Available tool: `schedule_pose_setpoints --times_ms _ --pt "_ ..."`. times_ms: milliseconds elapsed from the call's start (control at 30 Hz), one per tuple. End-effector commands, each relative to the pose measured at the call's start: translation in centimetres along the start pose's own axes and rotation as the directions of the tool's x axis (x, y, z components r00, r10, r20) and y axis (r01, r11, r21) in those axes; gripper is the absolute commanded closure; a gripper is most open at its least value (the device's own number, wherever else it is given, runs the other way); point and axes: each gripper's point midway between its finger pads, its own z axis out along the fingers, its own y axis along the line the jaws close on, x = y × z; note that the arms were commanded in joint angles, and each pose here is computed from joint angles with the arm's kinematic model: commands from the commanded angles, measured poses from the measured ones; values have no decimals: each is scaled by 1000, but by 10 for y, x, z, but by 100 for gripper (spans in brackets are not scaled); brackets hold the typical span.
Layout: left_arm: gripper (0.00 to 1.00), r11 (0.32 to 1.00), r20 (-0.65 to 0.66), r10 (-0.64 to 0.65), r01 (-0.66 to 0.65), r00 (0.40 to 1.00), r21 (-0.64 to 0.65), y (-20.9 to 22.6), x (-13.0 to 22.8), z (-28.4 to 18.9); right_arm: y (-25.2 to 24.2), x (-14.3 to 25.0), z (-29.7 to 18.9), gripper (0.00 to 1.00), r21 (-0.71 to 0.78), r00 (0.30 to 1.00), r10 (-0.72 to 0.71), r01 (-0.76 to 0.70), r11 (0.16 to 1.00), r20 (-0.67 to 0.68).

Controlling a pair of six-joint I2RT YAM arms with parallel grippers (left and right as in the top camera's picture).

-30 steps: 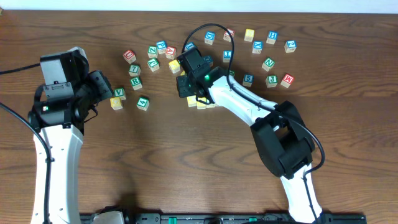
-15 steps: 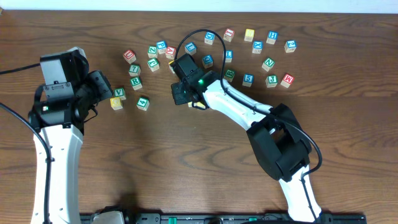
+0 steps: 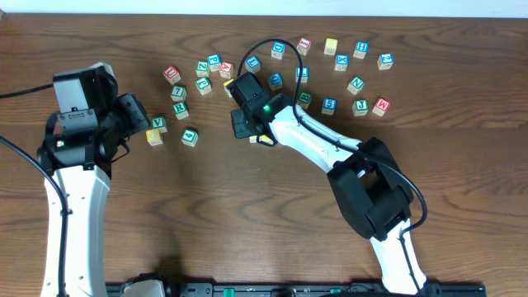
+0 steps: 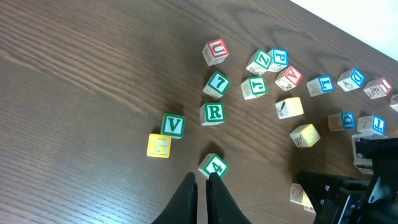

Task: Spell out CORL

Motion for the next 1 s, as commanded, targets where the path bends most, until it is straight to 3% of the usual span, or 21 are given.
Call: schedule_pose_setpoints --times_ms 0,600,967 --pt "92 1000 6 9 -9 1000 -16 3 -3 0 -4 -3 2 99 25 1000 18 -19 1000 10" --pt "92 1000 -38 3 -4 999 -30 7 5 7 -12 -7 0 99 47 998 53 -54 997 23" --pt "92 999 -61 0 -2 998 -36 9 9 12 13 -8 -12 99 -75 1000 -29 28 997 -6"
